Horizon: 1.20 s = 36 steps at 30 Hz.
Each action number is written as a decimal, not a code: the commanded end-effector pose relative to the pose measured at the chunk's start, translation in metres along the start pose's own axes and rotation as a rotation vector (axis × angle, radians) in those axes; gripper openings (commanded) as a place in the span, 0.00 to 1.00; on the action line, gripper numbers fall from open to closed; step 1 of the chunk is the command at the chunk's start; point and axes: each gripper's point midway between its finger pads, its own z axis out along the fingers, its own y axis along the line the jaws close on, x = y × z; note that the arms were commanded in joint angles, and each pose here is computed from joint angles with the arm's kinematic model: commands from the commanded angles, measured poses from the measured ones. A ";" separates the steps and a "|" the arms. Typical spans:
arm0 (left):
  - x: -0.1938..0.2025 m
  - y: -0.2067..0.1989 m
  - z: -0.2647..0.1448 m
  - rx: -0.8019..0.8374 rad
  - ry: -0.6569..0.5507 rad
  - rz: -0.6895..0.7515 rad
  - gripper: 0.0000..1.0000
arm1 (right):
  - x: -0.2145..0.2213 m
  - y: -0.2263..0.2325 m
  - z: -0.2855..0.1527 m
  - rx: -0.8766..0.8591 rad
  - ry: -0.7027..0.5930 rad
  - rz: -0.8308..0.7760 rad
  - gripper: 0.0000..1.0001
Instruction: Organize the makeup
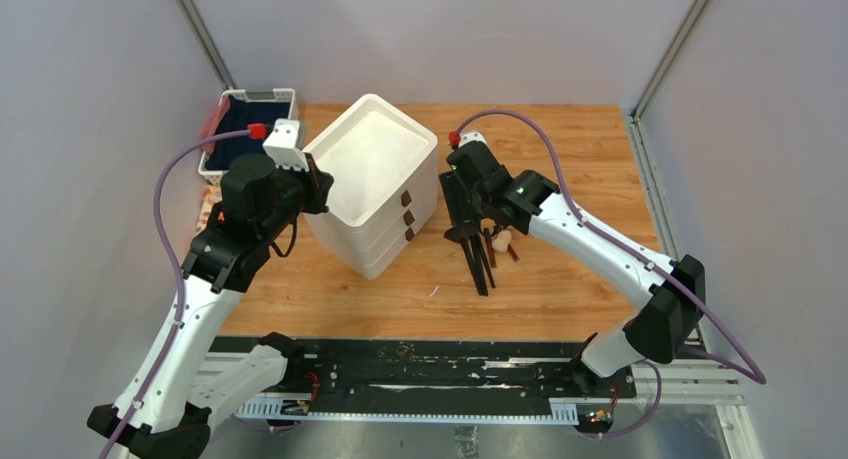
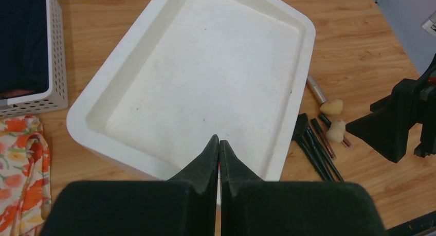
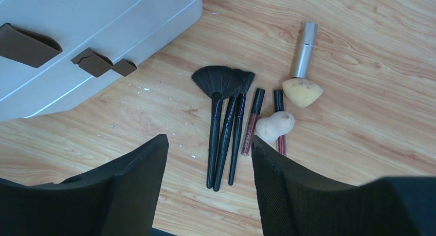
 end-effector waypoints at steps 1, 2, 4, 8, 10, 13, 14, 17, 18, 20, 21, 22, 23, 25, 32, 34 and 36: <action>0.000 -0.002 0.002 0.006 -0.003 0.009 0.00 | 0.004 -0.005 -0.009 0.028 -0.004 0.008 0.65; 0.002 -0.002 0.002 0.006 0.002 0.010 0.00 | 0.003 -0.006 -0.009 0.033 -0.008 0.010 0.65; 0.002 -0.001 0.003 0.002 0.004 0.014 0.00 | 0.002 -0.007 -0.009 0.038 -0.014 0.015 0.65; 0.003 0.001 0.005 -0.004 0.007 0.019 0.00 | -0.003 -0.003 -0.010 -0.001 -0.068 0.046 0.66; 0.005 0.001 0.006 -0.008 0.011 0.024 0.00 | -0.003 0.001 -0.009 -0.045 -0.095 0.074 0.66; 0.006 0.004 0.012 -0.022 0.023 0.034 0.00 | -0.005 0.008 -0.009 -0.149 -0.128 0.145 0.67; 0.007 0.004 0.015 -0.027 0.032 0.036 0.00 | -0.006 0.010 -0.010 -0.178 -0.140 0.165 0.67; 0.012 0.006 0.023 -0.040 0.057 0.038 0.00 | -0.009 0.014 -0.011 -0.233 -0.169 0.194 0.68; 0.015 0.007 0.026 -0.044 0.068 0.036 0.00 | -0.009 0.015 -0.011 -0.243 -0.172 0.199 0.68; 0.022 0.008 0.031 -0.050 0.092 0.033 0.00 | -0.007 0.018 -0.010 -0.262 -0.170 0.204 0.68; 0.025 0.008 0.034 -0.050 0.102 0.033 0.00 | -0.006 0.019 -0.010 -0.271 -0.168 0.209 0.68; 0.028 0.009 0.036 -0.052 0.113 0.034 0.00 | -0.007 0.019 -0.009 -0.280 -0.172 0.217 0.68; 0.031 0.009 0.038 -0.054 0.123 0.035 0.00 | -0.005 0.018 -0.007 -0.281 -0.171 0.233 0.68; 0.036 0.011 0.041 -0.065 0.138 0.039 0.00 | -0.002 0.022 -0.004 -0.325 -0.160 0.265 0.68; 0.057 0.021 0.050 -0.119 0.213 0.036 0.00 | 0.002 0.037 0.005 -0.495 -0.146 0.389 0.67; 0.064 0.025 0.051 -0.145 0.246 0.032 0.00 | 0.001 0.043 0.006 -0.540 -0.149 0.402 0.68; 0.068 0.027 0.052 -0.155 0.266 0.030 0.00 | -0.004 0.050 0.008 -0.607 -0.165 0.434 0.68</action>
